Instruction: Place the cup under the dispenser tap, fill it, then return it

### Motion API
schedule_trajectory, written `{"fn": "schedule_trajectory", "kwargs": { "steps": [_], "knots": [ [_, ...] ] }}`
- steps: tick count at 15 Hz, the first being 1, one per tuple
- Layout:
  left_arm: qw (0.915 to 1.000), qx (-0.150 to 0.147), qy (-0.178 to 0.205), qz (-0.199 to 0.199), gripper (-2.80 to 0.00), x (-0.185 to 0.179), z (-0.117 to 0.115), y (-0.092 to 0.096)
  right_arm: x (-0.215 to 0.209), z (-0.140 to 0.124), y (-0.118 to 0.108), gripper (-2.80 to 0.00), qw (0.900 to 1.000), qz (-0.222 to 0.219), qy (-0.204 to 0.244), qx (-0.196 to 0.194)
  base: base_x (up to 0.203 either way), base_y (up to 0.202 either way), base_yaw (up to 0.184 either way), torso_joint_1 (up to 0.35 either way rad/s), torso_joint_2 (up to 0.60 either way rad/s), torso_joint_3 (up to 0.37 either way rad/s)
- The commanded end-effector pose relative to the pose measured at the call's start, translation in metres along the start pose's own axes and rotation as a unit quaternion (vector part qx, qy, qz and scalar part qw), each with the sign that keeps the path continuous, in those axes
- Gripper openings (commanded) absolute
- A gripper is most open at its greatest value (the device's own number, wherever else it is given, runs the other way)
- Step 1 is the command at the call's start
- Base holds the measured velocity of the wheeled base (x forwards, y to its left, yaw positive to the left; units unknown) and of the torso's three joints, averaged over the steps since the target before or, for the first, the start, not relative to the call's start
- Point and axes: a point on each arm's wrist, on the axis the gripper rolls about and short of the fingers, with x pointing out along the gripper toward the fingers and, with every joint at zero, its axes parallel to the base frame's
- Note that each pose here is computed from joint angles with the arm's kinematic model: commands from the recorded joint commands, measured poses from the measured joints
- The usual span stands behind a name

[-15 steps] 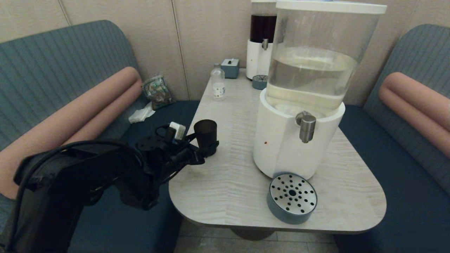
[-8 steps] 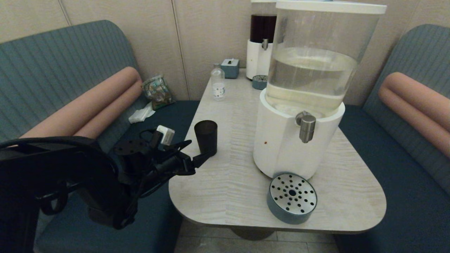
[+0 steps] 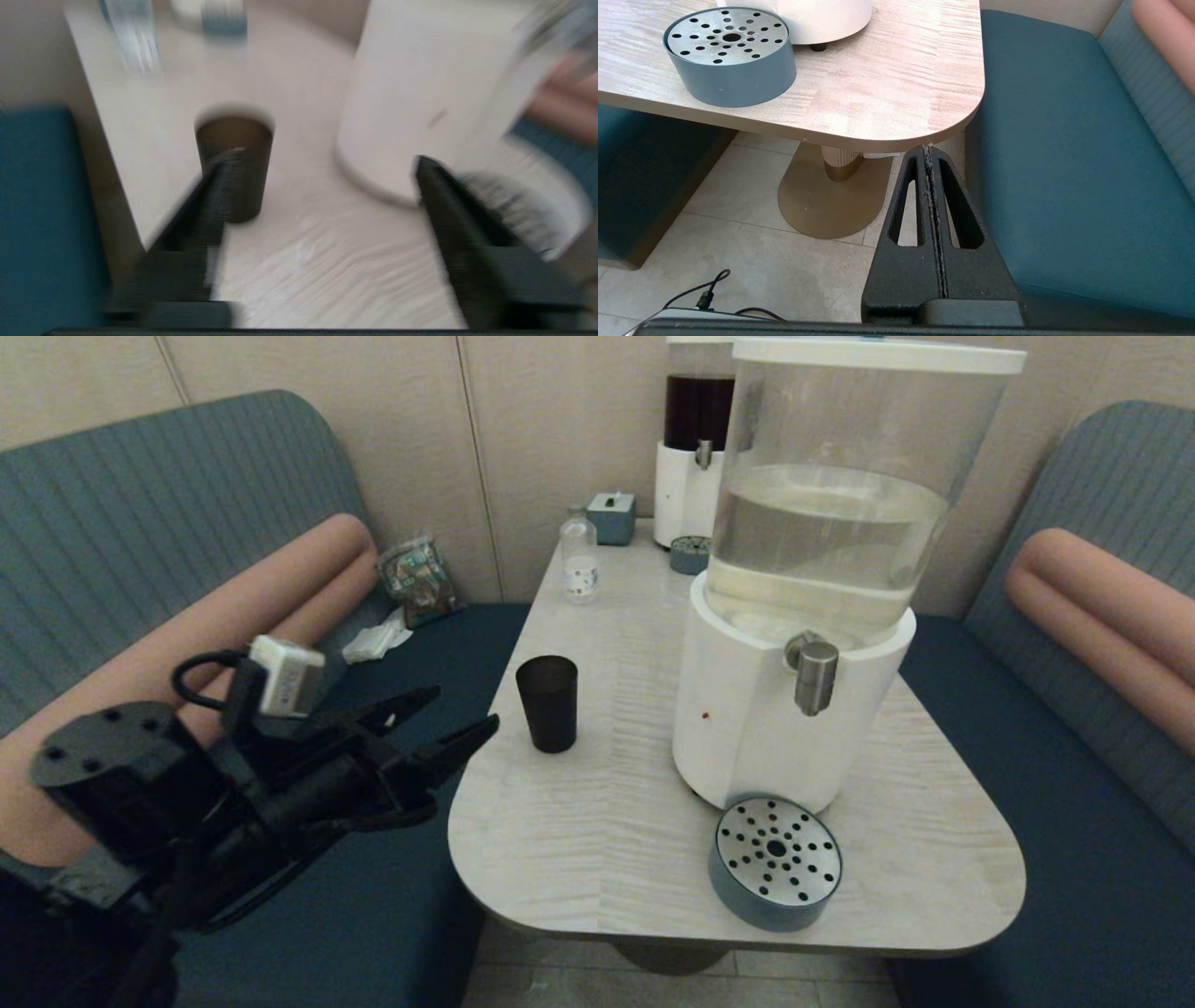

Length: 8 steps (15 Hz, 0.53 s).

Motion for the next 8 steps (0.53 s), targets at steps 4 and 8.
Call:
{"fn": "schedule_trajectory", "kwargs": {
  "steps": [4, 8],
  "knots": [
    [0.9839, 0.035, -0.171, 0.038, -2.80, -0.086, 0.078, -0.043, 0.000, 0.000, 0.000, -2.80, 1.000, 0.001, 0.000, 0.000, 0.000, 0.000, 0.000, 0.000, 0.00, 0.000],
    [0.9551, 0.039, -0.272, 0.110, -2.80, -0.149, 0.104, -0.065, 0.000, 0.000, 0.000, -2.80, 1.000, 0.001, 0.000, 0.000, 0.000, 0.000, 0.000, 0.000, 0.00, 0.000]
  ]
}}
